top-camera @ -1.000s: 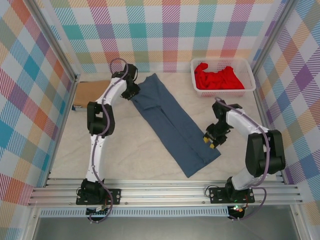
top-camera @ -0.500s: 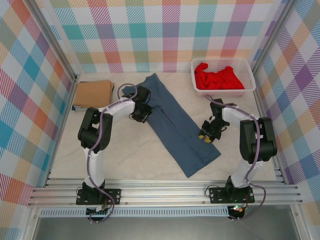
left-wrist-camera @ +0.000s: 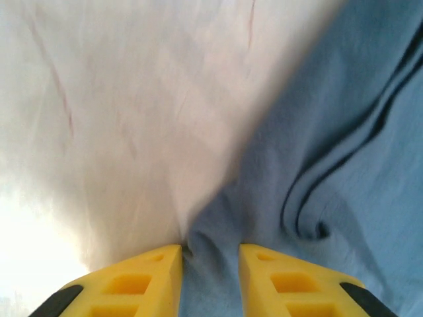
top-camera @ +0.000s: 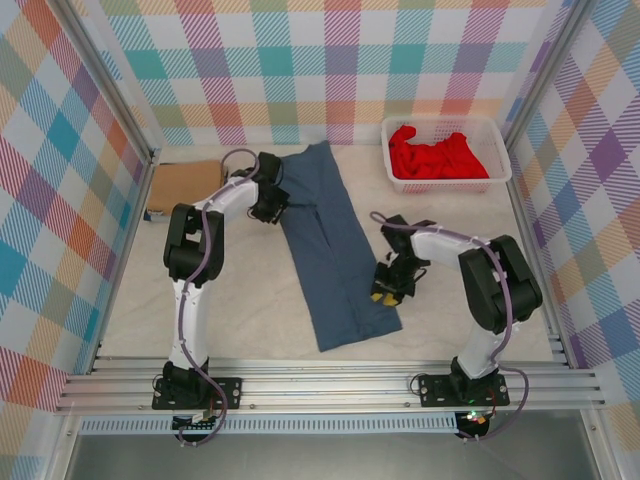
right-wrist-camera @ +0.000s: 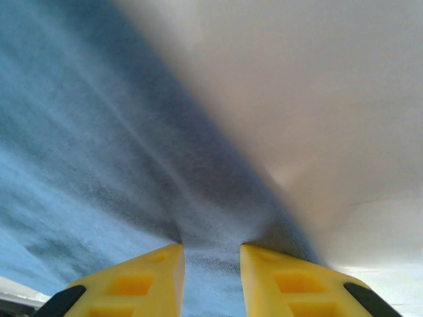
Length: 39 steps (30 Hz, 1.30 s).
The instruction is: Fold and stack the t-shirts
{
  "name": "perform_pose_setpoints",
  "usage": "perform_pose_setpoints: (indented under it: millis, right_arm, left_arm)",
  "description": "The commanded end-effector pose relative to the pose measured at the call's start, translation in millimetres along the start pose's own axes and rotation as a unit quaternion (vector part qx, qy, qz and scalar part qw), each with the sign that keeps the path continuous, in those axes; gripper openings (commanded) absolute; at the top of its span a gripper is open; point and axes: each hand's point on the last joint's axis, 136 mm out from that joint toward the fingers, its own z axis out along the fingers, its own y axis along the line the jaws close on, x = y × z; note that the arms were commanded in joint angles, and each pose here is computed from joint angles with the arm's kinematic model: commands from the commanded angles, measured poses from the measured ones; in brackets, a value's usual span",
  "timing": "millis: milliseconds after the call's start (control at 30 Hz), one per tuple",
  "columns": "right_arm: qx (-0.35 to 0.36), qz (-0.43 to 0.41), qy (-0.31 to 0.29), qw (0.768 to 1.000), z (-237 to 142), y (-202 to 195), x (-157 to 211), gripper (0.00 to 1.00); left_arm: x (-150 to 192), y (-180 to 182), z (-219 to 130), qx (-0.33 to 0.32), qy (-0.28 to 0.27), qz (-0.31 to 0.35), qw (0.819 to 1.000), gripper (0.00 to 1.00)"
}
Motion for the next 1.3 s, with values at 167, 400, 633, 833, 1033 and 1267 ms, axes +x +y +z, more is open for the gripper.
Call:
perform_pose_setpoints:
  millis: [167, 400, 633, 833, 1033, 1267]
  right_arm:
    - [-0.002, 0.042, 0.063, 0.997, 38, 48, 29, 0.30]
    - [-0.025, 0.063, 0.044, 0.997, 32, 77, 19, 0.31]
    - [-0.032, 0.020, -0.033, 0.999, -24, 84, 14, 0.41]
    - [-0.068, 0.011, -0.035, 0.997, -38, 49, 36, 0.45]
    - [-0.103, -0.004, 0.040, 0.994, -21, 21, 84, 0.44]
    - [-0.127, 0.024, 0.057, 0.990, 5, 8, 96, 0.42]
  left_arm:
    - [-32, -4, 25, -0.016, 0.027, 0.056, 0.998, 0.28]
    - [-52, -12, -5, -0.022, -0.007, 0.096, 0.995, 0.27]
    - [-51, -7, -104, -0.009, -0.068, 0.129, 0.989, 0.39]
    - [56, 75, -142, -0.006, 0.043, 0.167, 0.985, 0.40]
    - [203, 196, -155, -0.007, 0.229, 0.206, 0.951, 0.41]
    - [252, 241, -145, 0.038, 0.240, 0.198, 0.949, 0.50]
